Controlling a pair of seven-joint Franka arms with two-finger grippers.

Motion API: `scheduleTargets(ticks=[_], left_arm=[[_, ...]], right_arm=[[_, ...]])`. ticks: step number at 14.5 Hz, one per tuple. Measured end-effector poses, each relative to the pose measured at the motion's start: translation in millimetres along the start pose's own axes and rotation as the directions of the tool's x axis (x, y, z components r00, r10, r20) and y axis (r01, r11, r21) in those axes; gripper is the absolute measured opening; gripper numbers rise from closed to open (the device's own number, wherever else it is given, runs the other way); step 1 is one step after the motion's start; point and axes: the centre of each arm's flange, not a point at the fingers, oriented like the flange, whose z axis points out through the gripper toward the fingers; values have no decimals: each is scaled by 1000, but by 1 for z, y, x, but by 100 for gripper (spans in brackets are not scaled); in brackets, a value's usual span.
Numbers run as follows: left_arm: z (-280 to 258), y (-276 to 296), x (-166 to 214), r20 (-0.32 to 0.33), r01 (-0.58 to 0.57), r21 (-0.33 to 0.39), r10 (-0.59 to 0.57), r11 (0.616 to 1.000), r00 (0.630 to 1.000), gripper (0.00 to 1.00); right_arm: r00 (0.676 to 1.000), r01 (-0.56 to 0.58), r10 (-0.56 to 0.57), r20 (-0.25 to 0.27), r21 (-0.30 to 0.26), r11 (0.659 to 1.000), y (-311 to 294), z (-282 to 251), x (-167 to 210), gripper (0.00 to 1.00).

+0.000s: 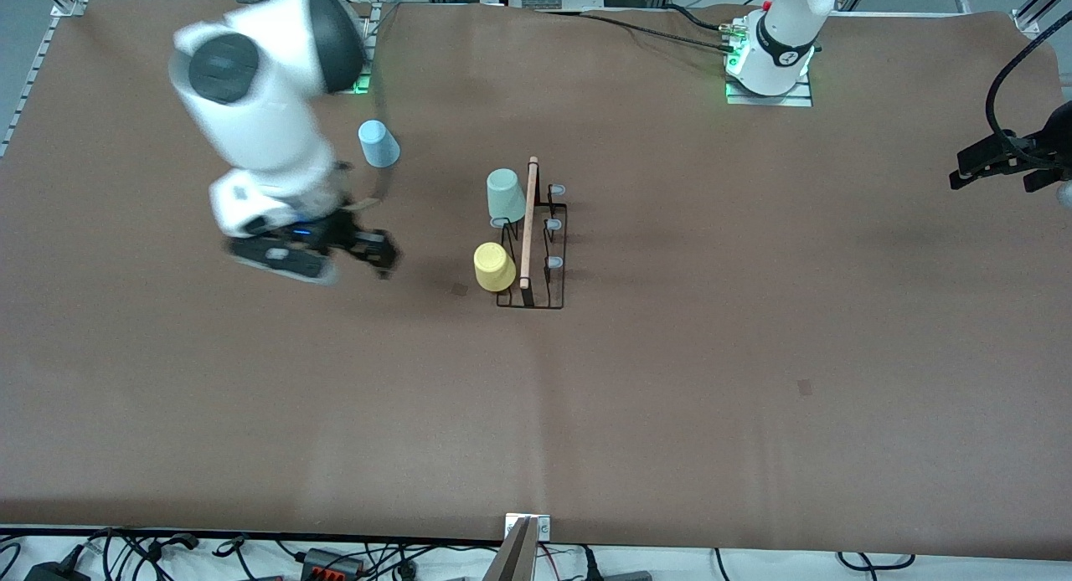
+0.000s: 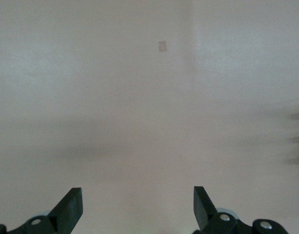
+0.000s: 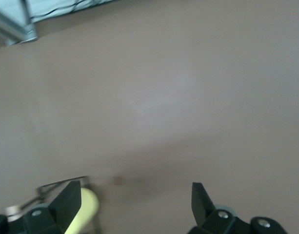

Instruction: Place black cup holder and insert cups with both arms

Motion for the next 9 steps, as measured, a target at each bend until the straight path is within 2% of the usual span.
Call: scheduleTargets(ticks=[4, 5, 7, 8, 9], left_arm=[[0, 0, 0, 0, 0, 0, 0, 1000, 1000, 100], [0, 0, 0, 0, 0, 0, 0, 1000, 1000, 100], [0, 0, 0, 0, 0, 0, 0, 1000, 1000, 100], [0, 0, 0, 0, 0, 0, 0, 1000, 1000, 100], [0, 0, 0, 0, 1, 0, -1, 1000, 1000, 100]], right_arm=[[999, 45, -44, 21, -36, 998, 141, -37, 50, 100], [998, 25, -23, 54, -39, 999, 167, -41, 52, 100], [987, -25, 31, 160, -38, 999, 201, -49, 43, 100], [981, -38, 44, 190, -37, 999, 208, -52, 38, 100], [979, -41, 47, 197, -37, 998, 210, -55, 37, 100]])
